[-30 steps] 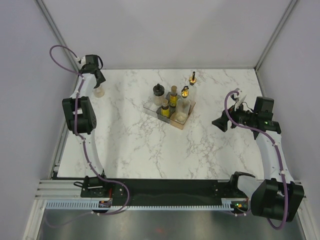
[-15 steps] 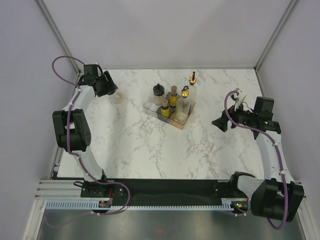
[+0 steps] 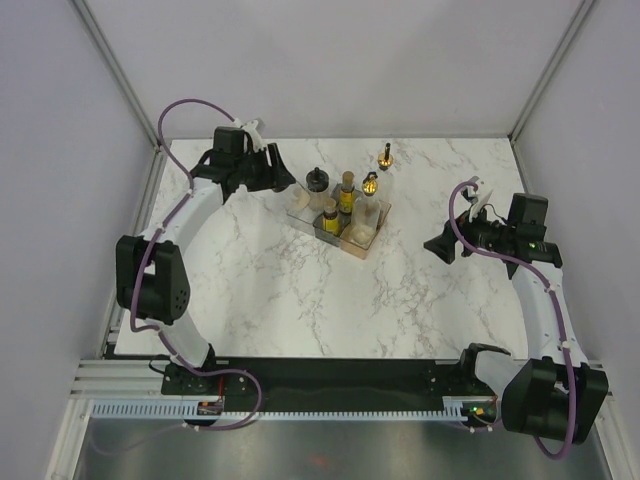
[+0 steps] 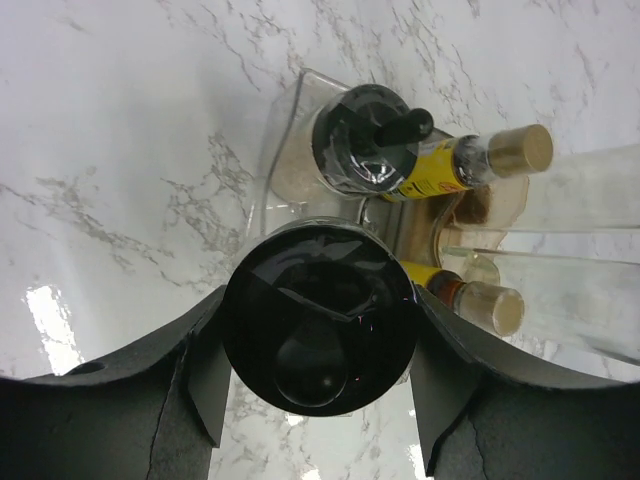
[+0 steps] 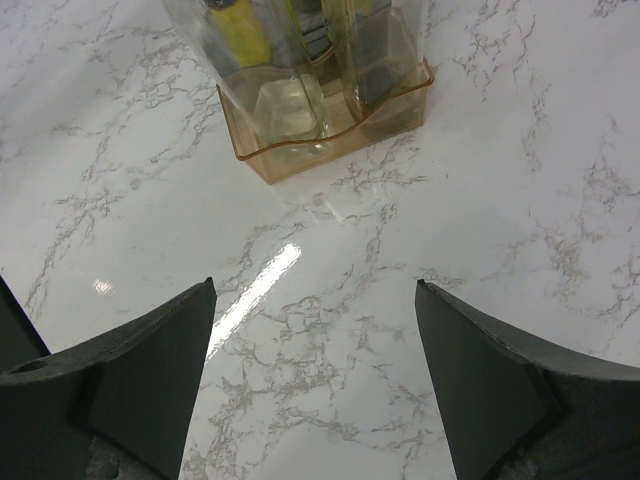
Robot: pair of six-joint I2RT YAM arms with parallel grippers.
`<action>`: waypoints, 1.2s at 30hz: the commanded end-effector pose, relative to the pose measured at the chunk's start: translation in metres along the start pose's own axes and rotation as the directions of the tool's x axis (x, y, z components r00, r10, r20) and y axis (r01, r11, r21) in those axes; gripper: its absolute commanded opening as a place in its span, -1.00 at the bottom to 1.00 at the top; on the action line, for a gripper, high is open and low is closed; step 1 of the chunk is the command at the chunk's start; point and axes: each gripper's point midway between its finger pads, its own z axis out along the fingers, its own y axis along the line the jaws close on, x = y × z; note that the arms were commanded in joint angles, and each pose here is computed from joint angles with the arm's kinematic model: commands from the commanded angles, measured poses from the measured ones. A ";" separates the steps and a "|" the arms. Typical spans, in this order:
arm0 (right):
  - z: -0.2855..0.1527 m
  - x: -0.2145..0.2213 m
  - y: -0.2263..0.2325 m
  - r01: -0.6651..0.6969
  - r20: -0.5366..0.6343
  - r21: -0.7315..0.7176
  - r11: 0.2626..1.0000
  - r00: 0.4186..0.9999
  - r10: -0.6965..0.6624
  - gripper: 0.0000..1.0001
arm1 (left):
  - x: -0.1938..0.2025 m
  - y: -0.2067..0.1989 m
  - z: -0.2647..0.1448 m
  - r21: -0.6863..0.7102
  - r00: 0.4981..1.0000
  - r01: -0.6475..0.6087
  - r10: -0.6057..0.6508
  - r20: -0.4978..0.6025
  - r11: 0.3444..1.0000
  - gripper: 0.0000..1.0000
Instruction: Organize the condiment bottles
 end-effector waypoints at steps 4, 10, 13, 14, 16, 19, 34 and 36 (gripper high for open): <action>-0.003 -0.015 0.002 0.063 0.028 -0.002 0.998 0.998 -0.063 0.80 | -0.010 -0.038 -0.006 0.091 0.996 -0.088 0.085 0.035 0.992 -0.95; -0.003 -0.015 0.002 0.065 0.029 -0.002 0.998 0.997 -0.065 0.80 | -0.006 -0.049 0.005 0.094 0.994 -0.110 0.109 0.014 0.989 -0.95; -0.004 -0.016 0.002 0.067 0.030 0.000 0.998 0.997 -0.067 0.80 | -0.002 -0.050 0.013 0.091 0.994 -0.112 0.113 -0.004 0.990 -0.95; -0.004 -0.016 0.002 0.067 0.030 0.000 0.998 0.997 -0.067 0.79 | -0.002 -0.051 0.014 0.085 0.993 -0.119 0.120 -0.002 0.989 -0.95; -0.004 -0.015 0.001 0.066 0.029 0.003 0.998 0.997 -0.066 0.80 | -0.001 -0.050 0.017 0.059 0.990 -0.137 0.138 -0.003 0.989 -0.95; -0.004 -0.016 0.002 0.068 0.030 0.000 0.998 0.997 -0.068 0.80 | 0.001 -0.044 0.022 0.023 0.988 -0.157 0.157 -0.008 0.987 -0.95; -0.004 -0.016 0.002 0.066 0.030 -0.002 0.998 0.997 -0.066 0.80 | 0.018 -0.017 0.046 -0.111 0.965 -0.261 0.256 -0.057 0.959 -0.52; -0.003 -0.015 0.002 0.066 0.028 -0.002 0.998 0.997 -0.066 0.80 | 0.022 -0.018 0.050 -0.114 0.962 -0.273 0.267 -0.064 0.955 -0.35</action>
